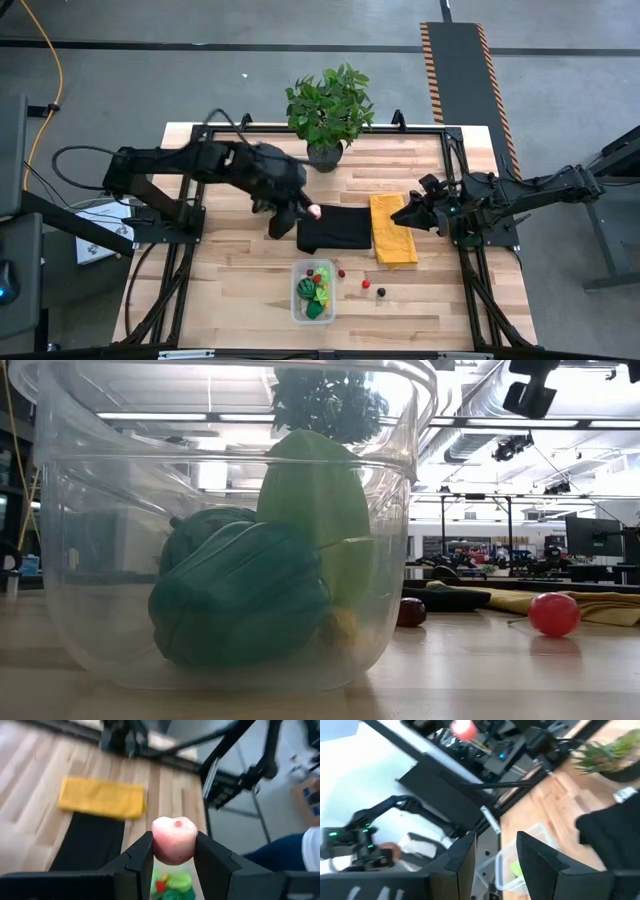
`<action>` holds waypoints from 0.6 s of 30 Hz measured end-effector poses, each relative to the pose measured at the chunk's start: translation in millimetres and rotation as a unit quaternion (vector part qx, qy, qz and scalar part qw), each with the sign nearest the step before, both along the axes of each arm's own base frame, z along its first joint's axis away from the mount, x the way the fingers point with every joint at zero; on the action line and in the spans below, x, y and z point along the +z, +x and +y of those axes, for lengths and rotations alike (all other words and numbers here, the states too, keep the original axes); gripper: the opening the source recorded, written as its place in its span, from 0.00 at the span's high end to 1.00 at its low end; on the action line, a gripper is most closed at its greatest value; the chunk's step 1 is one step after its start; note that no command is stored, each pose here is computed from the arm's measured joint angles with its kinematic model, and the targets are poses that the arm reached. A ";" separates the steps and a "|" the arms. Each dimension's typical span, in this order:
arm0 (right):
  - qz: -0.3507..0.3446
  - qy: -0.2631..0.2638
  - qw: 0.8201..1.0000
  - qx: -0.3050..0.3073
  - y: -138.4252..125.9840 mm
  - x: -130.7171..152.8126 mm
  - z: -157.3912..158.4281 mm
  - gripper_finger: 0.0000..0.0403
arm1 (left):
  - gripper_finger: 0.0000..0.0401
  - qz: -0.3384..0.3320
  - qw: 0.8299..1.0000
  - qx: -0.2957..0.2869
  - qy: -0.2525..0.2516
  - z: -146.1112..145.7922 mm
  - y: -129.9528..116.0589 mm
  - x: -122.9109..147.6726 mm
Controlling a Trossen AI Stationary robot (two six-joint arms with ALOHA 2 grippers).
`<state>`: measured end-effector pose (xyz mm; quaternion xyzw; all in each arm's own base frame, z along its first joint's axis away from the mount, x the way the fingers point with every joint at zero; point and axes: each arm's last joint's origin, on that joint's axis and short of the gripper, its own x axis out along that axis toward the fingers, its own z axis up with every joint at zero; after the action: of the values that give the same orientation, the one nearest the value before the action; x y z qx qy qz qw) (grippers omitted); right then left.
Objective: Pick and placing Produce into tupperware
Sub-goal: Put the peach into the bin
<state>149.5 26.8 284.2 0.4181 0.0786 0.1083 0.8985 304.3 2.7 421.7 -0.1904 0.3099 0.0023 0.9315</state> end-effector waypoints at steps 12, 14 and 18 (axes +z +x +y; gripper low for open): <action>-0.106 -0.015 0.994 0.026 -13.4 21.4 -0.5 0.67 | 0.72 0.118 0.990 -0.043 -0.058 -27.5 50.5 -60.5; -0.113 -0.008 0.993 0.030 -17.2 23.3 -0.9 0.67 | 0.72 0.135 0.987 -0.057 -0.065 -34.8 56.3 -69.6; -0.116 -0.006 0.993 0.034 -23.9 24.7 -1.8 0.67 | 0.72 0.173 0.980 -0.063 -0.069 -47.0 64.8 -87.7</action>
<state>125.6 25.0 308.9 0.3949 -0.0118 0.1858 0.8997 369.0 -44.2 334.0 -0.2314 0.4771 -0.0449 0.8467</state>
